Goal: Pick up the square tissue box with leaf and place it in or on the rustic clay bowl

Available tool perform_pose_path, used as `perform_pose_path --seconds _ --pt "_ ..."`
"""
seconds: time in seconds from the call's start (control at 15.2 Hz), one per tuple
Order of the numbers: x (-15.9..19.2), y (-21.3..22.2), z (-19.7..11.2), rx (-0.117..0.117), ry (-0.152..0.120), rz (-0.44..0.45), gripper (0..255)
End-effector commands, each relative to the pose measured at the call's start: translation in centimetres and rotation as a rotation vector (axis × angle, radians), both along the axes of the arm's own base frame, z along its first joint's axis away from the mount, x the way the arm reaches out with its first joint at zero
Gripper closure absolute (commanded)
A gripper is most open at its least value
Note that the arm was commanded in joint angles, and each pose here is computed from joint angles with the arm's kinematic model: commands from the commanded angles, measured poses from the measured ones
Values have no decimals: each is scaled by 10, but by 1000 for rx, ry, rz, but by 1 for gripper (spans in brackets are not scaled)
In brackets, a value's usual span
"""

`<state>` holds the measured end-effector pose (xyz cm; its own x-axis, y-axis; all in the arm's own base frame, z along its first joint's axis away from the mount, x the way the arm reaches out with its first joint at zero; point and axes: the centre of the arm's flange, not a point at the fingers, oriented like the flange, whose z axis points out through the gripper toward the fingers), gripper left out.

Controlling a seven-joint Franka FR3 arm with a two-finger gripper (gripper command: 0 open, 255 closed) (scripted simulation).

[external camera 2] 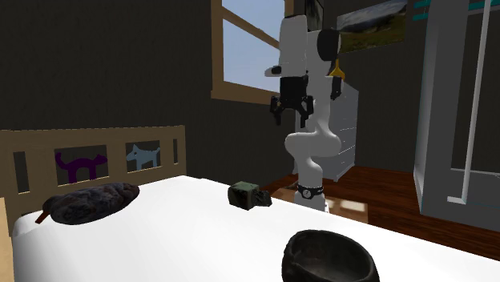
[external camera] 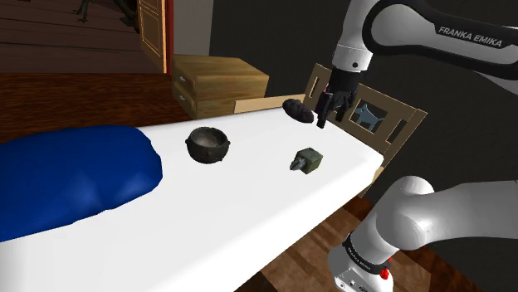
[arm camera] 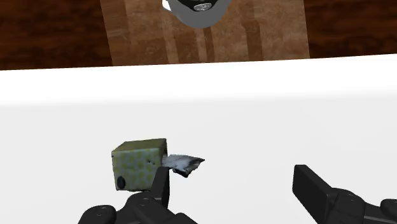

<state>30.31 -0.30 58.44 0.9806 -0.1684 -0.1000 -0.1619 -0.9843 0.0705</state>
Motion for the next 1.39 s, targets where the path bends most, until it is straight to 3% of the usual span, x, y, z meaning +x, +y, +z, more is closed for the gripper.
perform_pose_path --seconds 0.0,0.59,1.12,1.32 --pt "0 0 0 0 0 0 0" --pt "45 -58 -103 89 -7 -657 0" --pt "50 -116 -199 167 -14 -1241 0" --pt "50 -114 -210 168 -14 -1245 0"
